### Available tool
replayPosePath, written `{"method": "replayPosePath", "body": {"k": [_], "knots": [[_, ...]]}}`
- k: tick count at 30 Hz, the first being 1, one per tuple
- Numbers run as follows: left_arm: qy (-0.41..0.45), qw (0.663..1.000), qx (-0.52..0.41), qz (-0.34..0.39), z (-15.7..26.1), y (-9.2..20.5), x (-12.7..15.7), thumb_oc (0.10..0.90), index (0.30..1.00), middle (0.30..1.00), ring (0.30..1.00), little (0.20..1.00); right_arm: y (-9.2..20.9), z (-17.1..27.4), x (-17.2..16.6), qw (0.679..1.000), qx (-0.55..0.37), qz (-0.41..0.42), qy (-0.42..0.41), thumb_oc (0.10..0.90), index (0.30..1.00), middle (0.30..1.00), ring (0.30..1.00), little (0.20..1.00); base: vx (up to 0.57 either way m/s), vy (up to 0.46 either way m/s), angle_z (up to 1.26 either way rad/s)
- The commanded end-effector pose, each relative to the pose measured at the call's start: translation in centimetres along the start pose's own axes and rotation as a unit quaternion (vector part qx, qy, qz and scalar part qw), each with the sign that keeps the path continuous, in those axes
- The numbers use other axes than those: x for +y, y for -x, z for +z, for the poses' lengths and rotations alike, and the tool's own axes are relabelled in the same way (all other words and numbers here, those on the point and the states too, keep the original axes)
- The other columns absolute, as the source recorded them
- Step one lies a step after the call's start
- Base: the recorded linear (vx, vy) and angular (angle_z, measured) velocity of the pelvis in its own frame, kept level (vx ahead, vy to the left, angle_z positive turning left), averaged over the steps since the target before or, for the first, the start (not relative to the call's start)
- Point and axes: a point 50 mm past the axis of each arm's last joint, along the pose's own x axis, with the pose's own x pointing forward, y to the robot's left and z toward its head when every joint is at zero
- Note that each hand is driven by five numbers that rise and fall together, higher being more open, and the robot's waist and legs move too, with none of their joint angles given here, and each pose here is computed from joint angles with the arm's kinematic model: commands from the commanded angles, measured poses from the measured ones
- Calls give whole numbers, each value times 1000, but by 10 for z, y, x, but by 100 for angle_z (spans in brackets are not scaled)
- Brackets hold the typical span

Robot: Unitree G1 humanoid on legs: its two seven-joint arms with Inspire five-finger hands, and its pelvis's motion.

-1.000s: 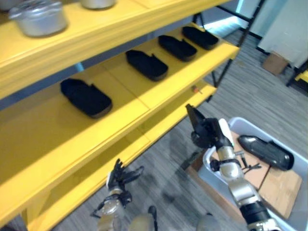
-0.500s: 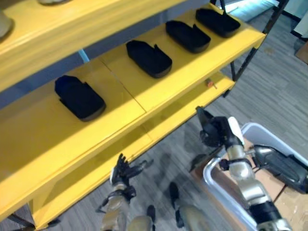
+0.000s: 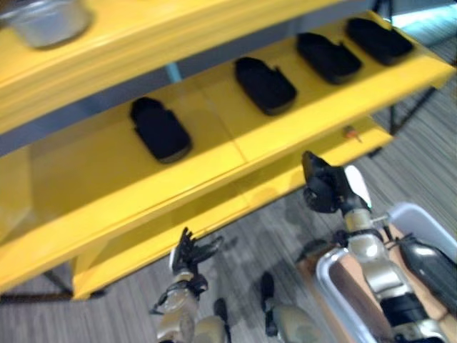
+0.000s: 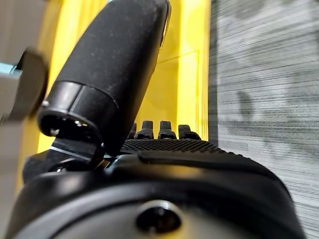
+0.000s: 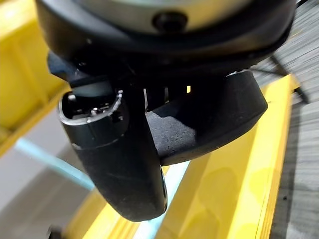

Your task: Move parts from the plastic box to the shelf.

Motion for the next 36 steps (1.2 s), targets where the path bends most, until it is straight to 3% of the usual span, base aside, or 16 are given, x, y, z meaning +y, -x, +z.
{"method": "replayPosePath", "body": {"k": [1, 6, 15, 36], "knots": [[-9, 997, -75, -26, 29, 2, 3, 900, 1000, 1000, 1000, 1000, -15, 53, -41, 985, -135, -100, -35, 400, 300, 300, 300, 300, 39, 34, 40], [-12, 997, -71, -41, 27, 4, -1, 900, 1000, 1000, 1000, 1000, -5, 35, -46, 989, -104, -102, -33, 400, 300, 300, 300, 300, 45, 169, 61], [-49, 995, -82, -16, 34, 7, 23, 900, 1000, 1000, 1000, 1000, 9, 22, -41, 988, -71, -119, -66, 400, 300, 300, 300, 300, 18, 208, 4], [-41, 993, -106, 37, 39, 3, 34, 900, 1000, 1000, 1000, 1000, 10, 12, -30, 988, -35, -130, -77, 400, 300, 300, 300, 300, -27, 197, -1]]}}
